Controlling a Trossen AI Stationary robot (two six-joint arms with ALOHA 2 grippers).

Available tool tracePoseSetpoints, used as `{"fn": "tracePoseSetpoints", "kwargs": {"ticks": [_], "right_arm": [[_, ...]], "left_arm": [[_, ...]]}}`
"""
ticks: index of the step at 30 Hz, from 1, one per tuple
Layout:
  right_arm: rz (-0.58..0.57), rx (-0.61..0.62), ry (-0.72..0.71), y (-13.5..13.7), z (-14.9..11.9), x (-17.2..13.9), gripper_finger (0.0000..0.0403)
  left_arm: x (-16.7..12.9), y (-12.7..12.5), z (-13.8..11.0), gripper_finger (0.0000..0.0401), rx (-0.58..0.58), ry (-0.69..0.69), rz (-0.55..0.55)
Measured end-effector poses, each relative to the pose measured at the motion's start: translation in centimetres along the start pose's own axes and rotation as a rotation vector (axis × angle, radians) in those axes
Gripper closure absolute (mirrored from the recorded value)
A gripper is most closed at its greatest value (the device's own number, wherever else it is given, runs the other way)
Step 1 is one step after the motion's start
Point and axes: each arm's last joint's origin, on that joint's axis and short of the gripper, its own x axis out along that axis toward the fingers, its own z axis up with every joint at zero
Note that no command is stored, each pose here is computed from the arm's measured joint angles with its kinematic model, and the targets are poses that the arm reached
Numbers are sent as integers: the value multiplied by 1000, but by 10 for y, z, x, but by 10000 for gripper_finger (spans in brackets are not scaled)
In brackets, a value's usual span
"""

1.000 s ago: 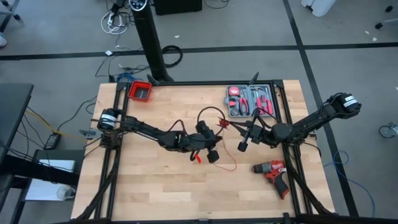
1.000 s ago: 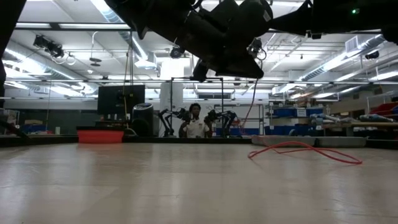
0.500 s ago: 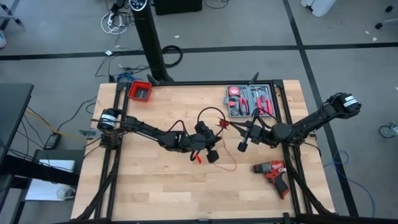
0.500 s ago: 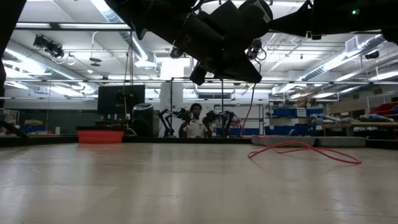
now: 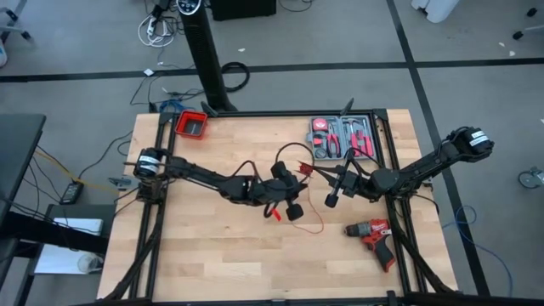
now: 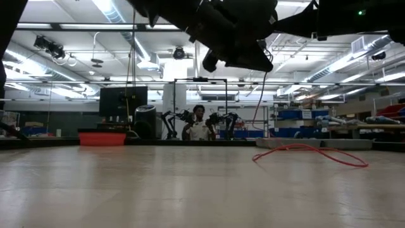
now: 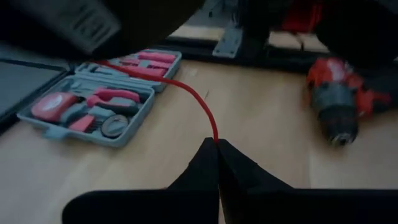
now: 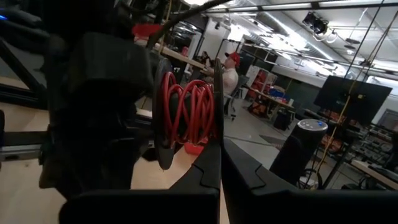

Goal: Coil cords
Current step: Uncoil the red wire from the black spool

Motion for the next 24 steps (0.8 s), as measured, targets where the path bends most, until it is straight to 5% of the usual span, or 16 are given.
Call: {"fn": "tracePoseSetpoints", "kwargs": {"ticks": [12, 24], "right_arm": [[-12, -39, 22, 1, -1, -1, 403], [-17, -61, 33, 1, -2, -1, 403]], "left_arm": [[-15, 4, 24, 401, 249, 288, 143], [-47, -6, 60, 401, 348, 379, 156]]}}
